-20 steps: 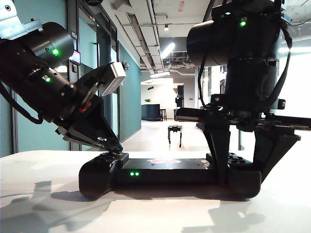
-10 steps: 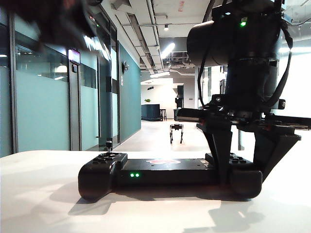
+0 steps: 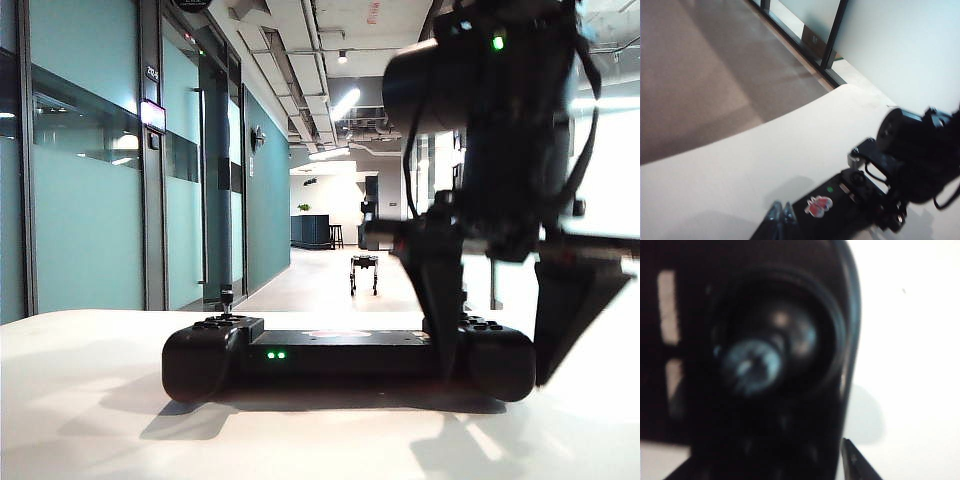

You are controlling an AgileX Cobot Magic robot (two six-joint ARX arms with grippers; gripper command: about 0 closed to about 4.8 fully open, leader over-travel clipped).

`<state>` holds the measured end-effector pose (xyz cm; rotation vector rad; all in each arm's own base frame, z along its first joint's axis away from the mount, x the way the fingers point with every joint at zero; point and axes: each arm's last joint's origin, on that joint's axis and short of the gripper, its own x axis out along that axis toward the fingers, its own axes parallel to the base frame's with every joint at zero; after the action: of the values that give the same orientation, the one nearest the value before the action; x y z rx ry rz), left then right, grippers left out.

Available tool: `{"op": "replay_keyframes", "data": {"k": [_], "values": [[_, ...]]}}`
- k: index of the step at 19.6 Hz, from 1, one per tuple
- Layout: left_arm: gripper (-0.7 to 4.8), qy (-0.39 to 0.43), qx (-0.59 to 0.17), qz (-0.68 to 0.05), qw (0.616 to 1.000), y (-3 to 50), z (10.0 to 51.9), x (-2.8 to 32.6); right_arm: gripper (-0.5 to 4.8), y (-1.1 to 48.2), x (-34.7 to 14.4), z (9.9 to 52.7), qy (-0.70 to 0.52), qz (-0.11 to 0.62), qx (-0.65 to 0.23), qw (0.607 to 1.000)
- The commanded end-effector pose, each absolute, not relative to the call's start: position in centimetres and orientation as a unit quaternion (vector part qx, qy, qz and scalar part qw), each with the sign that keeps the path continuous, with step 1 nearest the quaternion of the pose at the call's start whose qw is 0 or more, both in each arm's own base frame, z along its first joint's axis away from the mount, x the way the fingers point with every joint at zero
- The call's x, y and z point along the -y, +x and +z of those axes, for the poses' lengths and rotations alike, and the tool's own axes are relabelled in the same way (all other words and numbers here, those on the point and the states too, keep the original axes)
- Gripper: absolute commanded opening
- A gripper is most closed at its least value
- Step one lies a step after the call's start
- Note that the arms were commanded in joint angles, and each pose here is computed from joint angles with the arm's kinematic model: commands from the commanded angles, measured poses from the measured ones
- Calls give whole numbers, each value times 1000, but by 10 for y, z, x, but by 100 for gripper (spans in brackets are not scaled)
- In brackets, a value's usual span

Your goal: Push the left joystick on the remote control sitting on the white table forward to make the robot dog walk in a straight line until it approaches the door.

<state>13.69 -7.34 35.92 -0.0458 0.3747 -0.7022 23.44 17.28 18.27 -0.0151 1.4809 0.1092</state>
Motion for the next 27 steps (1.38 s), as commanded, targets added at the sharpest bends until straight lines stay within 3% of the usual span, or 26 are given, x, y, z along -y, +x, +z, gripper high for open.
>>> {"op": "replay_keyframes", "data": {"k": [1, 6, 7, 9, 12, 17, 22, 27], "values": [[-6, -26, -185, -336, 923, 131, 360, 71, 334, 235, -172, 197, -39, 46, -676, 734], [-5, -23, -213, -333, 918, 124, 356, 67, 316, 220, -162, 236, -48, 55, -656, 752], [-6, -23, -216, -333, 918, 121, 356, 66, 263, 214, -157, 247, -46, 57, -641, 764], [-5, -22, -217, -333, 917, 118, 354, 64, -14, 200, -146, 275, -44, 62, -594, 801], [-5, -21, -224, -328, 917, 113, 341, 61, -1, 177, -125, 310, -53, 73, -489, 868], [-6, -19, -202, -310, 929, 102, 313, 55, -1, 156, -108, 320, -35, 113, -351, 929], [-6, -8, -138, -304, 943, 94, 282, 51, -1, 141, -97, 300, -10, 151, -228, 962], [-5, -9, -88, -266, 960, 89, 256, 45, -1, 138, -94, 291, -14, 149, -237, 960]]}}
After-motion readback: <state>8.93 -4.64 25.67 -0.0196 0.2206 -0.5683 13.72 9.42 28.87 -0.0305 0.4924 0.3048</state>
